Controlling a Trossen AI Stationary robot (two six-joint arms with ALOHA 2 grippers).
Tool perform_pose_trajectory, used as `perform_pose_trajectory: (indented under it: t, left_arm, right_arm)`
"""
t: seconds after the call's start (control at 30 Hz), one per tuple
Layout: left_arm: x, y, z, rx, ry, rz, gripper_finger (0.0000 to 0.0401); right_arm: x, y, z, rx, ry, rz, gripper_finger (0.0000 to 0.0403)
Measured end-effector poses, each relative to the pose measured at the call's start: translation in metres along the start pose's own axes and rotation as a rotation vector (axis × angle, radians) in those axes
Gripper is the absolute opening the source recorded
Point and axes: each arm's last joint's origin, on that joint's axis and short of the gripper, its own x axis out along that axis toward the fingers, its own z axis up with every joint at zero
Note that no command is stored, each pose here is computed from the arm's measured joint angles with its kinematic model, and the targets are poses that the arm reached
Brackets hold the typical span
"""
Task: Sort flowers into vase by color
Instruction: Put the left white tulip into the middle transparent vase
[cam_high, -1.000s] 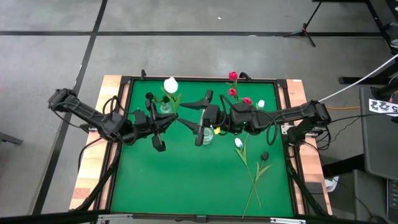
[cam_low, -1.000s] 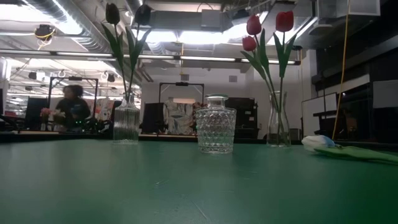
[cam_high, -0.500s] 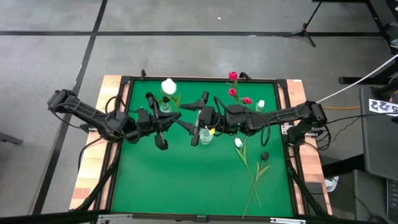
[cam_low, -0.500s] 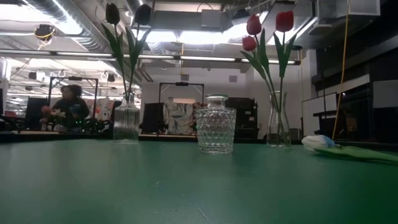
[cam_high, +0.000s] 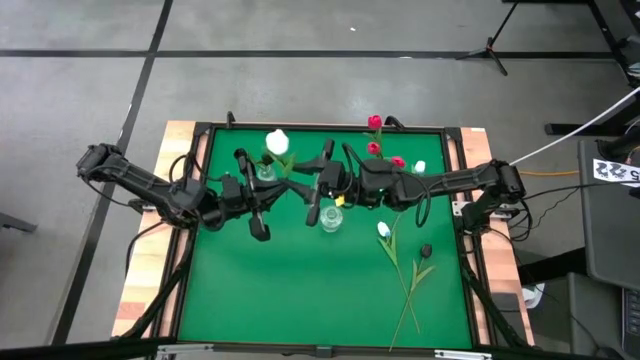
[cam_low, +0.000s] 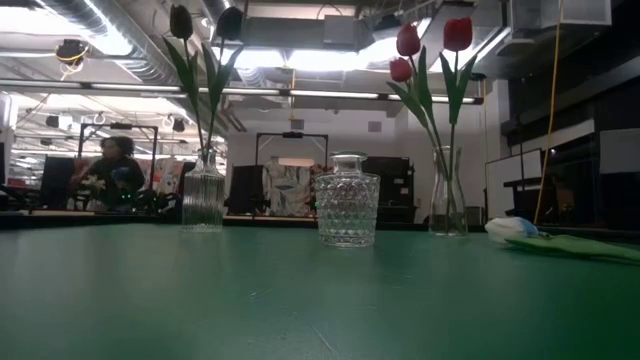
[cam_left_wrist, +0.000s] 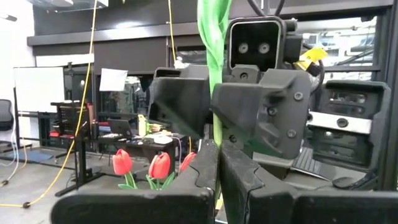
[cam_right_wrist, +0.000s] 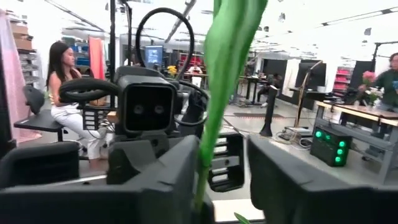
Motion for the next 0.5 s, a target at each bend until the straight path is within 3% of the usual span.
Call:
perform_pose_trajectory:
  t: [0.17,0.37,0.5]
  left_arm:
    - [0.0001,0.0002,-0.0001,0.002,0.001,0.003,0.0003]
    - [0.0014,0.0022,-0.0038,0.030,0.034,0.007,0.0006]
    - [-0.0008,0.0005,-0.0073,0.063,0.079,-0.005,0.0033]
  right_arm:
    - [0.0000,0.0013,-0.0006,-0.014,0.002,0.043,0.0019]
    - [-0.0001,0.0009,-0.0018,-0.016,0.013,0.020,0.0010]
    - [-0.0009,0.0007,-0.0007,-0.020,0.014,-0.009,0.0011]
